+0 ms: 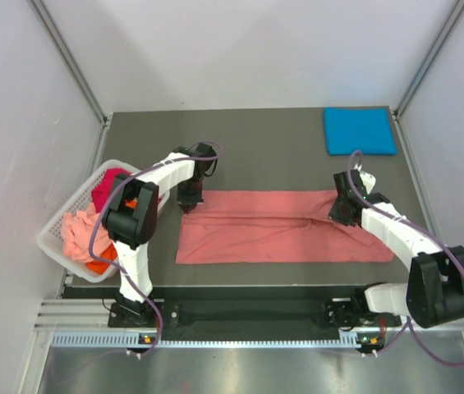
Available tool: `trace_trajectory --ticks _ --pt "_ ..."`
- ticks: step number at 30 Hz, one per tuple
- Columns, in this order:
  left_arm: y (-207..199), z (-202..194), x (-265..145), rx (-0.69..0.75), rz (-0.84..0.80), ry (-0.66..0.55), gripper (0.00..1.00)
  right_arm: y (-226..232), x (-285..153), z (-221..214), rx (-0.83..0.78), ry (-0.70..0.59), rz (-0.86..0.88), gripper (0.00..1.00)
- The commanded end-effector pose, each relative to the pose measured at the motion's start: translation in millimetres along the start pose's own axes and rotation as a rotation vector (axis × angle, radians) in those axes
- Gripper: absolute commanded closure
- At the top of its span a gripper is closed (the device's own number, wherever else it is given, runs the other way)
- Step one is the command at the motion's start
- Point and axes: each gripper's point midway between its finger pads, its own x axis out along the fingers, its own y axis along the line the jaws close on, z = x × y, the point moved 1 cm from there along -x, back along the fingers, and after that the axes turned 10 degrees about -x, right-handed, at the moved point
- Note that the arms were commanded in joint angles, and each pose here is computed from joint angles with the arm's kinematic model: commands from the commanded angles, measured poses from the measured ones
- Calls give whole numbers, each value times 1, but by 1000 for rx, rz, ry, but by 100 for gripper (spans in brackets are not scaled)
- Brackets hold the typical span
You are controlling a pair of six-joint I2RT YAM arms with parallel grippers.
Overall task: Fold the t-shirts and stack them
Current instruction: Fold the tshirt
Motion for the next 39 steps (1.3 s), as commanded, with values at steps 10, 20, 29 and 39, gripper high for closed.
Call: trace_trajectory --ticks 10,20,29,39 --pt "14 -11 6 16 54 22 100 -8 -2 -16 -56 -1 16 100" --pt "17 -17 5 30 65 30 87 -9 -1 -10 -105 -7 8 80" --pt "-8 22 -49 23 -29 -81 72 5 -17 43 -233 -64 111 68" --pt "-40 25 -41 48 -143 -77 71 16 20 66 -309 -6 166 66"
